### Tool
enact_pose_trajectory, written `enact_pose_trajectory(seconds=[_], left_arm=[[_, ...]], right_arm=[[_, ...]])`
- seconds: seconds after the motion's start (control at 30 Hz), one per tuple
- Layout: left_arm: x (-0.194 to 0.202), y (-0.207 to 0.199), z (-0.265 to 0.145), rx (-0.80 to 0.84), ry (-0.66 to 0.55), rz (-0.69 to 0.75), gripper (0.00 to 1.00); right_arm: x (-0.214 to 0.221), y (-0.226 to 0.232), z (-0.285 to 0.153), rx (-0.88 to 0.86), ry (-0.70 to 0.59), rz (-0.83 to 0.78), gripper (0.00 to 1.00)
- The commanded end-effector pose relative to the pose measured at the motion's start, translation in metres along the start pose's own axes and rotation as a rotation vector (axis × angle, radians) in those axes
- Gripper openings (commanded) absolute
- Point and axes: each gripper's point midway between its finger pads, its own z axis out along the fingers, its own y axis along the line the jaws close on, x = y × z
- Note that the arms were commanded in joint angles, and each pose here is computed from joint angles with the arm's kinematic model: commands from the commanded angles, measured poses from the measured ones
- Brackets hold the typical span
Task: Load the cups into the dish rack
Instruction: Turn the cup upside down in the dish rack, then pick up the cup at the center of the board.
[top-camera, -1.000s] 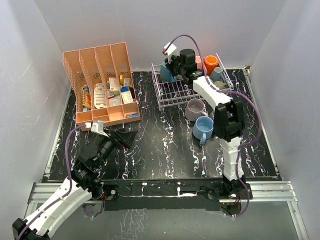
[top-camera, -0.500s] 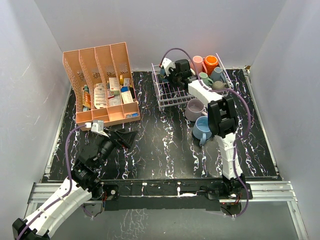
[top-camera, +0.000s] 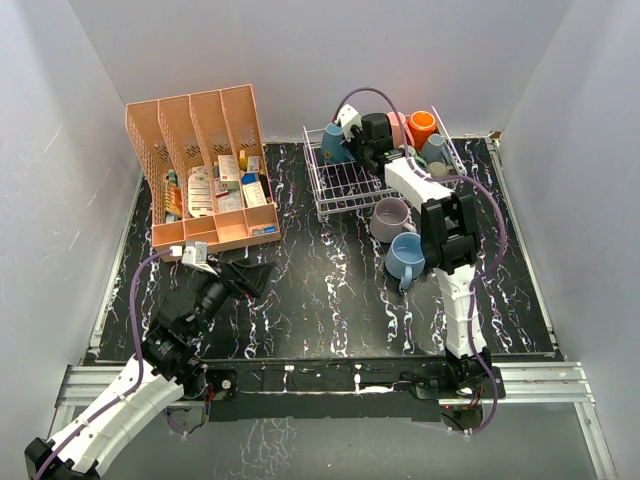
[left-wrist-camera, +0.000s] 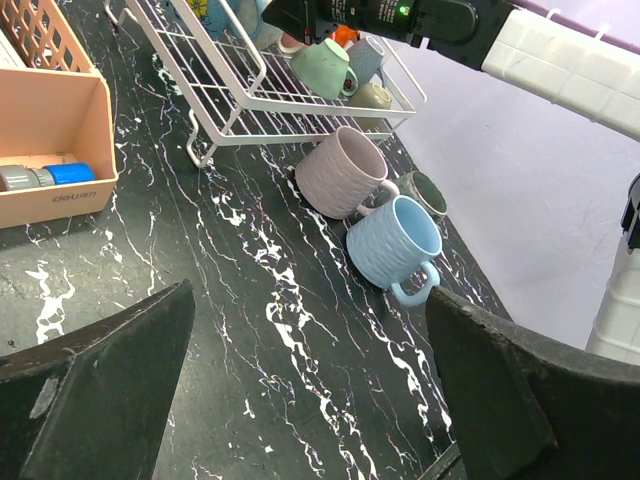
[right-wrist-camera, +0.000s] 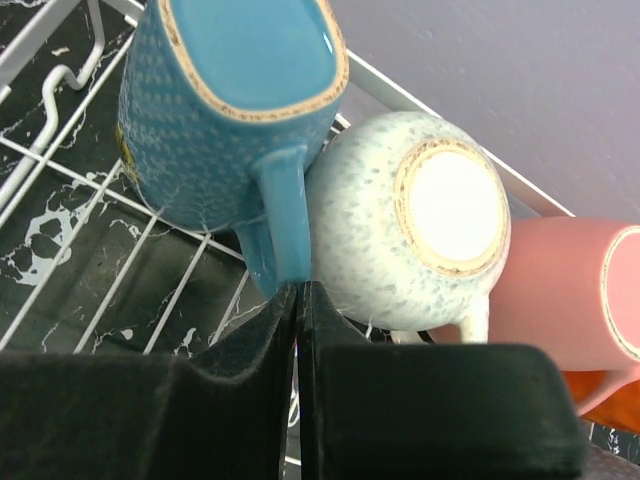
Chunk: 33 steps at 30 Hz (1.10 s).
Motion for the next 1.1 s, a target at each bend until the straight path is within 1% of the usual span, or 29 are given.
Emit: enact_pose_trajectory(seconds=[0.0,0.17,0.4,0.57,0.67,0.77,0.9,1.07], left_arm=[[-0.017,-0.015,0.000,0.039,-0.033,-0.012,0.97],[-0.017,-0.016,0.000,0.043,-0.030,-0.017,0.97],[-0.017,-0.016,-0.002,0.038,-0.028,-0.035,0.97],[-0.017,-0.019,-0.001,0.060,-0.038,-0.059,0.97],[-0.015,-0.022,0.000,0.079,-0.038,-0.084,0.97],[-0.011,-0.027,0.002,0.104,-0.022,-0.111,0.97],[-0.006,-0.034,0.008,0.138,0.013,-0.129,0.97],[-0.001,-0.043,0.017,0.171,0.058,-0.138,0.97]], right_arm=[[-0.042,-0.010,-0.023,-0.013,-0.125,-0.016,0.08],[-0.053,0.009,-0.054,-0.123,-0.171,-0.001,0.08],[-0.068,0.027,-0.106,-0.233,-0.230,0.084,0.08],[-0.074,0.034,-0.147,-0.303,-0.273,0.135,0.09],[-0.080,0.033,-0.177,-0.324,-0.309,0.141,0.10],[-0.083,0.033,-0.201,-0.362,-0.318,0.150,0.11],[-0.073,0.029,-0.228,-0.426,-0.308,0.204,0.14],[-0.053,0.020,-0.255,-0.448,-0.301,0.268,0.16]])
